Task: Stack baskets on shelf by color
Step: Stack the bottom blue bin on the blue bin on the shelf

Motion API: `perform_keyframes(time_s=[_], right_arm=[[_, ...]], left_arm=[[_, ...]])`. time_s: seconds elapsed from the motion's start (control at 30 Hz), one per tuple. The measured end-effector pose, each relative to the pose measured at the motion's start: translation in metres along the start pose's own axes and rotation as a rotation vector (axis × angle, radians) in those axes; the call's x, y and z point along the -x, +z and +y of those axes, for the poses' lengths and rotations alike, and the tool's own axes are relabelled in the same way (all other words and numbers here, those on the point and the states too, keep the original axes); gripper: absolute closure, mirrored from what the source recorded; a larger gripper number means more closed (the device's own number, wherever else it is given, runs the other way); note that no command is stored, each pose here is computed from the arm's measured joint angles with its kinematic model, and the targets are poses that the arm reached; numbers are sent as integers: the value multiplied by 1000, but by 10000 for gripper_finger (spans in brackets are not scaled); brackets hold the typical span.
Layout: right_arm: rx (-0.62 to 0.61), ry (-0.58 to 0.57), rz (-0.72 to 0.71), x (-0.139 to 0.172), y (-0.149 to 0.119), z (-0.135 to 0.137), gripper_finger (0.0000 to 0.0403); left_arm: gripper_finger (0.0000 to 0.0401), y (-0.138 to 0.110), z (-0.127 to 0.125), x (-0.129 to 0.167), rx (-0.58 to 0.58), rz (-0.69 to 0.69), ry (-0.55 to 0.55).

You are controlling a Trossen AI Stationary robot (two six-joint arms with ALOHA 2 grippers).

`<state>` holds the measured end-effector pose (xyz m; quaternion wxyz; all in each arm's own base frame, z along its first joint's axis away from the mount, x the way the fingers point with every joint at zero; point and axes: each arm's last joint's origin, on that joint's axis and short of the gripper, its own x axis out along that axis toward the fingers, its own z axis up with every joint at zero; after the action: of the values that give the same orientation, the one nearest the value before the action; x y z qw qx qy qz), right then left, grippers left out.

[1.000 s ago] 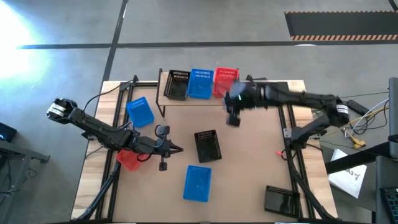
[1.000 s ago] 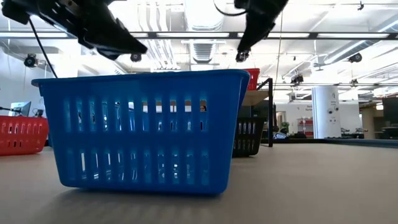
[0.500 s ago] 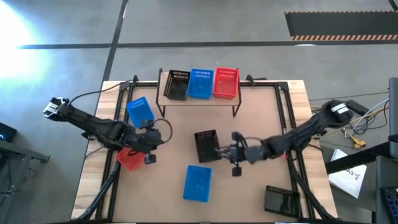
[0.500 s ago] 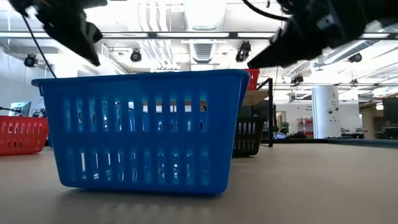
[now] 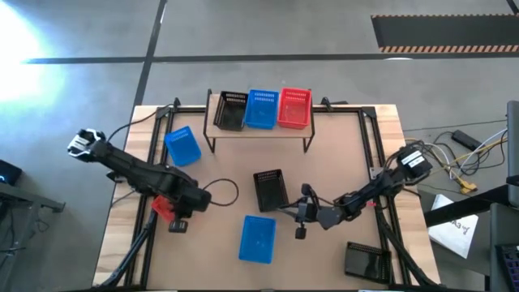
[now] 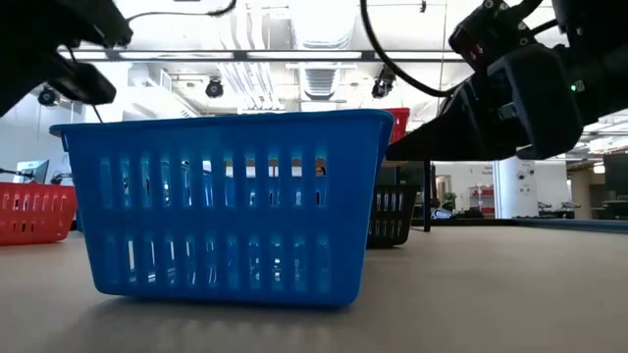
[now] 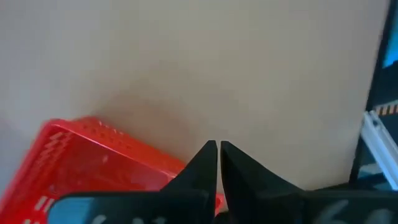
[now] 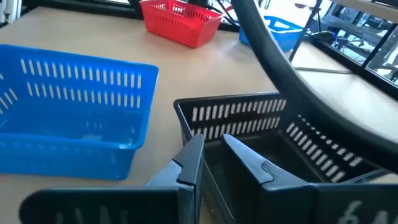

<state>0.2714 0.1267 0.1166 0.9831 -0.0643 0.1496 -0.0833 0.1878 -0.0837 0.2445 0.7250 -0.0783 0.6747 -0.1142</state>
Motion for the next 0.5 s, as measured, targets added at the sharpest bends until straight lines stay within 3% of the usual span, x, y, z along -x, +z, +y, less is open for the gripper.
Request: perform_keyframes(time_s=[0.2,0.3,0.5], right_arm=[[28,31,-2,8,4,8,355],[53,-18,-1,19,9,13,355],[71,-133,-17,41,15,20,355]], left_arm=[[354,14,-3,-13,-96,45,-44],[310,34,-10,-16,-192,-92,-86],[229,82,-28,-12,-501,-496,-103]])
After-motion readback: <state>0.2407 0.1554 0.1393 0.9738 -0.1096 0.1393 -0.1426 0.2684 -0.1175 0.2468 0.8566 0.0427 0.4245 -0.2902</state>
